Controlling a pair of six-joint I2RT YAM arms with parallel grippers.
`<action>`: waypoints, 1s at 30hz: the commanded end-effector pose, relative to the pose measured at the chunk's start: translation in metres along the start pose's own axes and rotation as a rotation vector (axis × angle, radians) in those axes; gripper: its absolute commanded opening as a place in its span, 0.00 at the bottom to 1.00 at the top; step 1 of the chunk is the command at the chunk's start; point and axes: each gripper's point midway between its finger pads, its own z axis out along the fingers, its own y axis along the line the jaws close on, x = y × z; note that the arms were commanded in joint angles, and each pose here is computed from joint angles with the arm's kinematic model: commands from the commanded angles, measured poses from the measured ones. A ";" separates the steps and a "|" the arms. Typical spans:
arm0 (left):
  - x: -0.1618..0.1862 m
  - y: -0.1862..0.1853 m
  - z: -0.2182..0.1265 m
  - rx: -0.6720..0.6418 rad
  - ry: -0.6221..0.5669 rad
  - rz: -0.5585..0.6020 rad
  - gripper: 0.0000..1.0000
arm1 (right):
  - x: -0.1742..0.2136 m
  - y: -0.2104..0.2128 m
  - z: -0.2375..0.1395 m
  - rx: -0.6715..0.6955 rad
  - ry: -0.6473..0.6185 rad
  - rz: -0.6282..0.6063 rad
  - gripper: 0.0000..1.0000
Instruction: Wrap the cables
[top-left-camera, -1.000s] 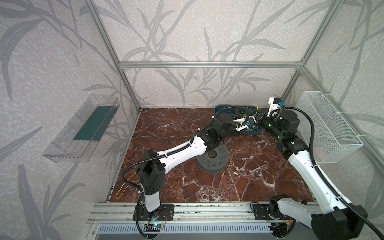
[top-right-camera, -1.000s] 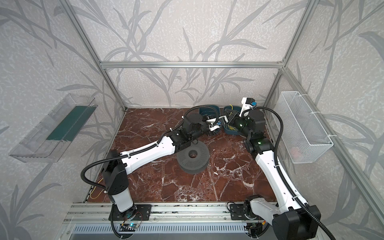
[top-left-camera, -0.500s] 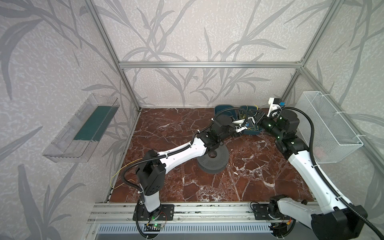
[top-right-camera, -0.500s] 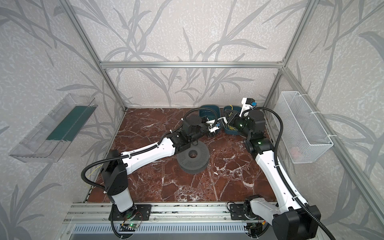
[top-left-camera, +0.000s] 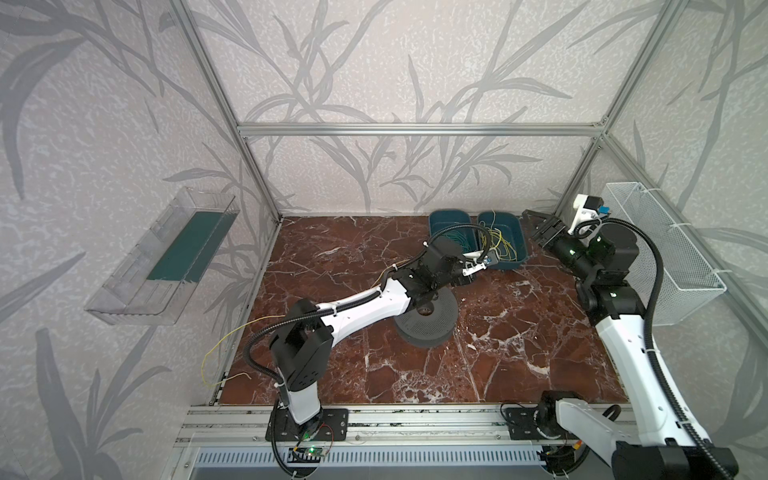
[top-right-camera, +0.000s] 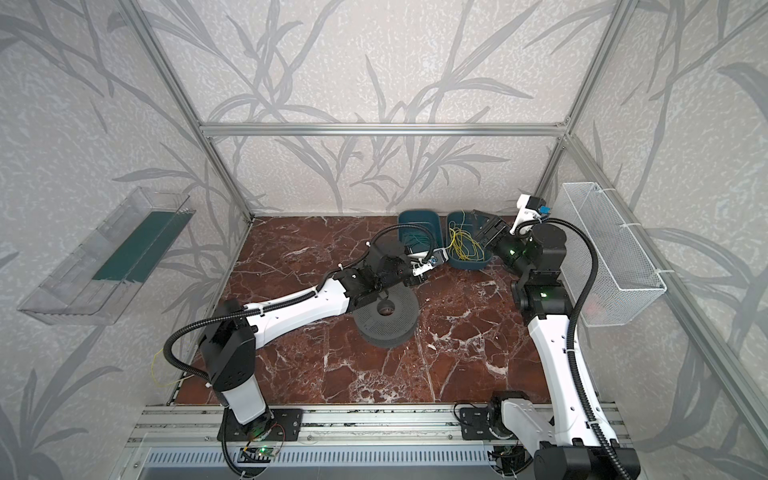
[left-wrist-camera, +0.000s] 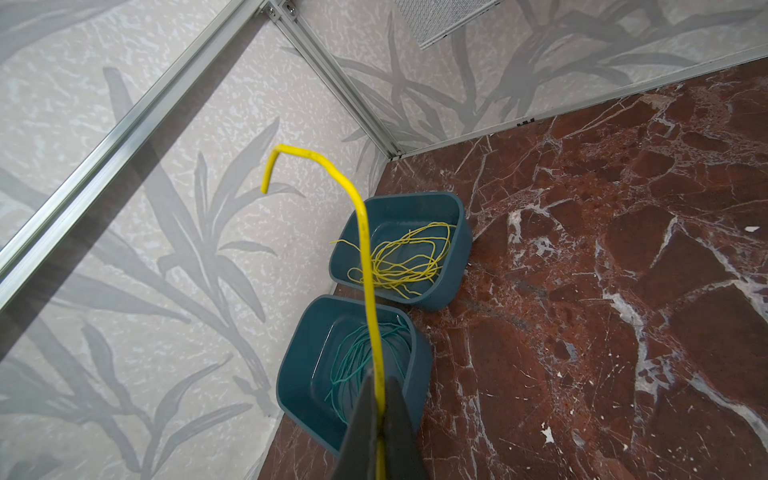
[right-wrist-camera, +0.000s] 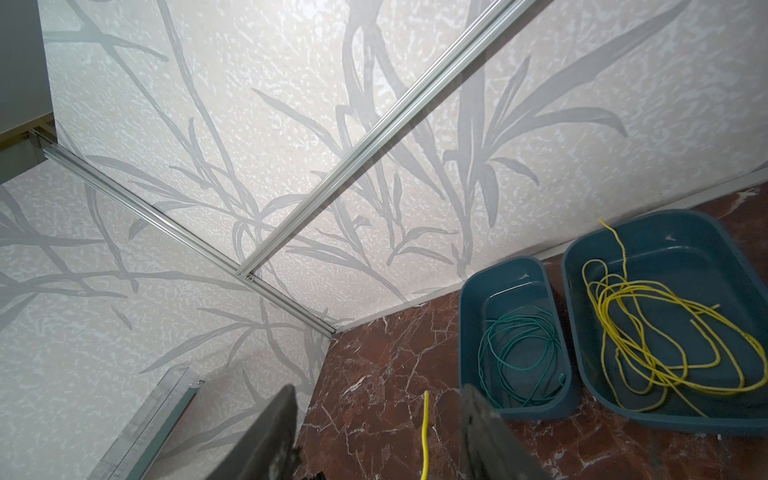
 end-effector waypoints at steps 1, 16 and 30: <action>-0.017 0.013 -0.015 -0.016 -0.040 0.025 0.00 | 0.008 0.014 -0.002 -0.064 0.064 0.000 0.61; -0.004 0.002 -0.018 -0.040 -0.010 0.215 0.00 | 0.067 -0.017 0.029 -0.063 0.316 0.071 0.42; 0.040 -0.012 0.000 -0.125 0.205 0.731 0.00 | 0.095 -0.043 0.013 0.388 0.427 -0.492 0.41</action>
